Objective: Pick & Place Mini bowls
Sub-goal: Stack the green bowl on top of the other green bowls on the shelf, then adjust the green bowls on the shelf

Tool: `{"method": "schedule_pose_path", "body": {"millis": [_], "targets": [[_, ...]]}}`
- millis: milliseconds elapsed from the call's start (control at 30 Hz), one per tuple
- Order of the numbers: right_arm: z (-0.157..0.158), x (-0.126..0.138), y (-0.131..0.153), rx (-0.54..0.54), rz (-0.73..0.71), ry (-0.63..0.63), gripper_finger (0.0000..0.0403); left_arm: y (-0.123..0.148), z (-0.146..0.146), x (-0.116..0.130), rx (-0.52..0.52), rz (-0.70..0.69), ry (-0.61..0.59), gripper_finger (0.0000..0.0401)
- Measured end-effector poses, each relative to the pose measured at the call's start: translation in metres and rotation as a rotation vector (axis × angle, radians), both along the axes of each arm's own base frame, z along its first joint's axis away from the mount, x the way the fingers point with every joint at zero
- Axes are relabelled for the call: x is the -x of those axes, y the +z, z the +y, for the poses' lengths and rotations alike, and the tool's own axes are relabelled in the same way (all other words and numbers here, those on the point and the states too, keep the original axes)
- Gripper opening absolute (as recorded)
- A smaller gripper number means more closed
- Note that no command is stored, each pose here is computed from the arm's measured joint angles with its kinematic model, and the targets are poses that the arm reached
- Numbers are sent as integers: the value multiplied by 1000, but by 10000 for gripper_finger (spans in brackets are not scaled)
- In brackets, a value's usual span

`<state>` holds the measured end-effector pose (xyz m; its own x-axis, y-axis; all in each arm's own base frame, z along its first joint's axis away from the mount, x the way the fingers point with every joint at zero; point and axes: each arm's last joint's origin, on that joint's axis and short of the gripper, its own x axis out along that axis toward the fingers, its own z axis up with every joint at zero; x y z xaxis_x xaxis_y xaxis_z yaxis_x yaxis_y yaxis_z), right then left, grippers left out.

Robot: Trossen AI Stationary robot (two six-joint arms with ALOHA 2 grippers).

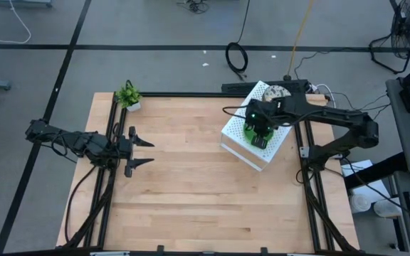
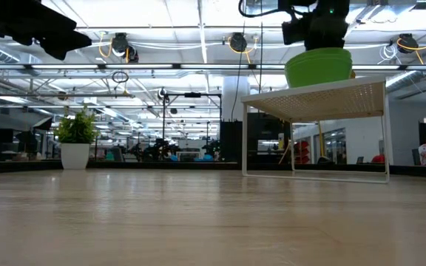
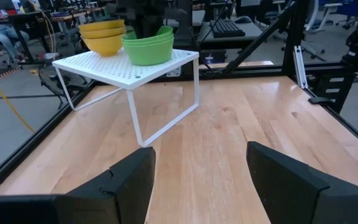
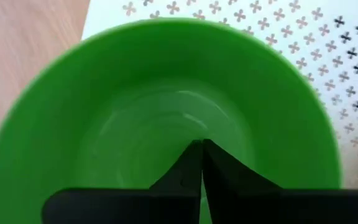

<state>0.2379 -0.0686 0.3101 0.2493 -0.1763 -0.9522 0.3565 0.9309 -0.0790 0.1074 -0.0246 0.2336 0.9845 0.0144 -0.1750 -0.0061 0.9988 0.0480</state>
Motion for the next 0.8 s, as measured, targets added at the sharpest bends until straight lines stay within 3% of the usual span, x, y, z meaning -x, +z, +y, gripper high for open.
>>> {"method": "schedule_pose_path", "body": {"millis": [200, 400, 667, 800], "targets": [[0, 1, -9, 0, 7, -14, 0, 0, 0, 0, 0, -1, 0, 253], [2, 5, 6, 11, -47, -20, 0, 0, 0, 0, 1, -4, 0, 253], [10, 20, 49, 41, -258, -51, 0, 5, 0, -1, 8, -53, 10, 253], [21, 33, 66, 42, -421, -62, 0, 7, 3, 0, 3, -78, 100, 253]]}}
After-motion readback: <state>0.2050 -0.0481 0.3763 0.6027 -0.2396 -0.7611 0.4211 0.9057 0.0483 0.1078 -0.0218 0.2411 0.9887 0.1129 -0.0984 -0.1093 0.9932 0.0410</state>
